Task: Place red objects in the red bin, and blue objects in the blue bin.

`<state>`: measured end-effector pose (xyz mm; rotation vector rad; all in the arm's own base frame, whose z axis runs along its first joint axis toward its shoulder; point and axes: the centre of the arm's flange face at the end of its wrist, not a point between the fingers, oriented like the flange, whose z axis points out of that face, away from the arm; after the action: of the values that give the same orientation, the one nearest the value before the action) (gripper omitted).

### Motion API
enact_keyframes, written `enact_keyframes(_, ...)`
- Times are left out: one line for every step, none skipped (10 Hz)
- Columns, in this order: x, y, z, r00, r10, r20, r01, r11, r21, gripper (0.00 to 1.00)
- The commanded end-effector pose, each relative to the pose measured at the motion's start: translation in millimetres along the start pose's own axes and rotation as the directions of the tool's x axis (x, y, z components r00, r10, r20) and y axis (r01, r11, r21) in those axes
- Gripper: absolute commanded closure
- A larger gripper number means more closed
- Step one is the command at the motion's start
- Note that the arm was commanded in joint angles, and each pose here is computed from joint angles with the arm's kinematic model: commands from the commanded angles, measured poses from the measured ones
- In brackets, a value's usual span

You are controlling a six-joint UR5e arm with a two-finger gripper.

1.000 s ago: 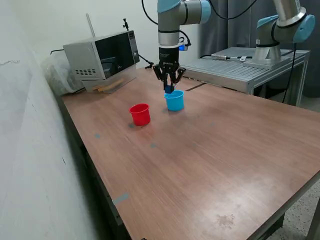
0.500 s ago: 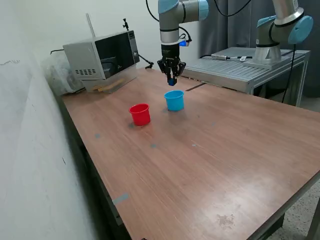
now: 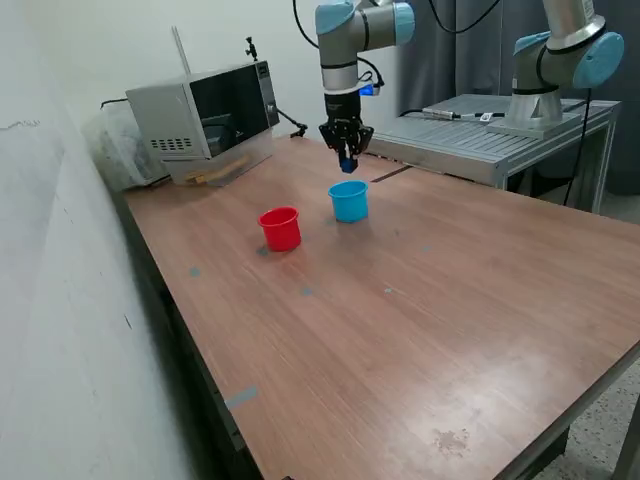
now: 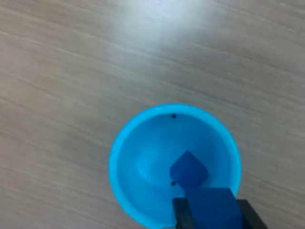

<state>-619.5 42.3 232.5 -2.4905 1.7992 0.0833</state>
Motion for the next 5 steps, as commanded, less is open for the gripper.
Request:
enact_keyframes(-8.3, -7.5, 5.9, 1.0, 0.011, -0.015, -0.011, 1.0, 0.01, 0.0)
enact_keyframes(-9.6, -11.9, 9.7, 1.0, 0.012, -0.019, -0.012, 1.0, 0.019, 0.0)
enact_keyframes(-10.5, -12.5, 8.9, 1.0, 0.017, -0.018, -0.016, 1.0, 0.018, 0.0)
enact_keyframes(-7.6, -11.9, 7.4, 1.0, 0.021, -0.017, -0.021, 1.0, 0.016, 0.0)
enact_keyframes(-3.5, -13.3, 5.8, 1.0, 0.023, -0.017, -0.023, 1.0, 0.016, 0.0)
